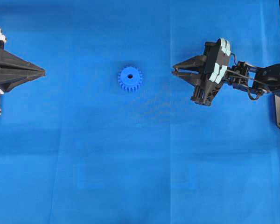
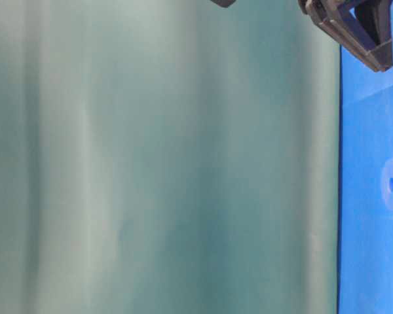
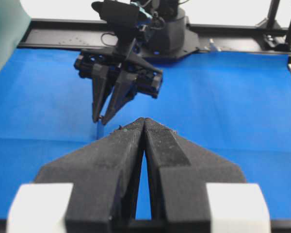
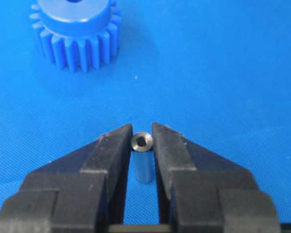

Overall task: Insert the shaft placed at a random location into the center hole of the small gear at another random location.
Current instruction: 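Lower the right gripper around the silver shaft and close on it, then lift the shaft upright and carry it left over the blue gear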

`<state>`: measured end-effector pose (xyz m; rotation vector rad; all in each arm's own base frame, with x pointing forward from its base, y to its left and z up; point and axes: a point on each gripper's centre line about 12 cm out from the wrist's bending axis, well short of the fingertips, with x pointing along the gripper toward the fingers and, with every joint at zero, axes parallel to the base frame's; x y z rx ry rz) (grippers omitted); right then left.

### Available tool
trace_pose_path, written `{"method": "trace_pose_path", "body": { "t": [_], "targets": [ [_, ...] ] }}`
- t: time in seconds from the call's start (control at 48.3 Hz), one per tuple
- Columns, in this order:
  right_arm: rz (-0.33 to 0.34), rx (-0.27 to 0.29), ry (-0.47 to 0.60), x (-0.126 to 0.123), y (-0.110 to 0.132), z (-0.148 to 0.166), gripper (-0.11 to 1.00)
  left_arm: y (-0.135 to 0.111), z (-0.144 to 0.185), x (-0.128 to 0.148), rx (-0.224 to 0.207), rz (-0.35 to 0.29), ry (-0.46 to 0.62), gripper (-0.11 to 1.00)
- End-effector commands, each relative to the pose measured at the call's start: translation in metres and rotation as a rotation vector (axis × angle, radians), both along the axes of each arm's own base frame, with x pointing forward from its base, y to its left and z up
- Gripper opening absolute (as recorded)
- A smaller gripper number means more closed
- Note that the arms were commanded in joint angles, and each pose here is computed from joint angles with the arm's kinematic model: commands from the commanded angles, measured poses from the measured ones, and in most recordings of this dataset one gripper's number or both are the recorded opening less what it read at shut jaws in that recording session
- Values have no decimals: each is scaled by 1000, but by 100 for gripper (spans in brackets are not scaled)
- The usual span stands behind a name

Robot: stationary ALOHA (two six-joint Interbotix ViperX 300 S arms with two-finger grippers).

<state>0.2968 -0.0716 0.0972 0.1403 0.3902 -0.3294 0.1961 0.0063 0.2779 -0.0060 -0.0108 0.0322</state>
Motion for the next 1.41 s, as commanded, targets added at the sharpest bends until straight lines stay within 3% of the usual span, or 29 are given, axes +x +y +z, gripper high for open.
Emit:
{"method": "trace_pose_path", "body": {
  "t": [0.0, 0.332, 0.58, 0.767, 0.995, 1.202, 1.388],
  "targets": [
    [-2, -6, -27, 4, -1, 5, 4, 1, 4, 1, 0, 3, -11, 0],
    [-4, 4, -28, 6, -1, 14, 4, 0, 3, 1, -1, 1, -6, 0],
    [-6, 21, -43, 5, -4, 53, 4, 1, 3, 1, -11, 3, -3, 0],
    [16, 3, -66, 4, -3, 85, 4, 1, 2, 1, -22, 3, 4, 0],
    [22, 7, -48, 7, -3, 84, 4, 1, 2, 1, -23, 3, 5, 0],
    [37, 7, -51, 25, -1, 86, 4, 0, 2, 1, -25, 1, 5, 0],
    [70, 6, -56, 58, 3, 89, 4, 0, 2, 1, -25, 1, 5, 0]
  ]
}}
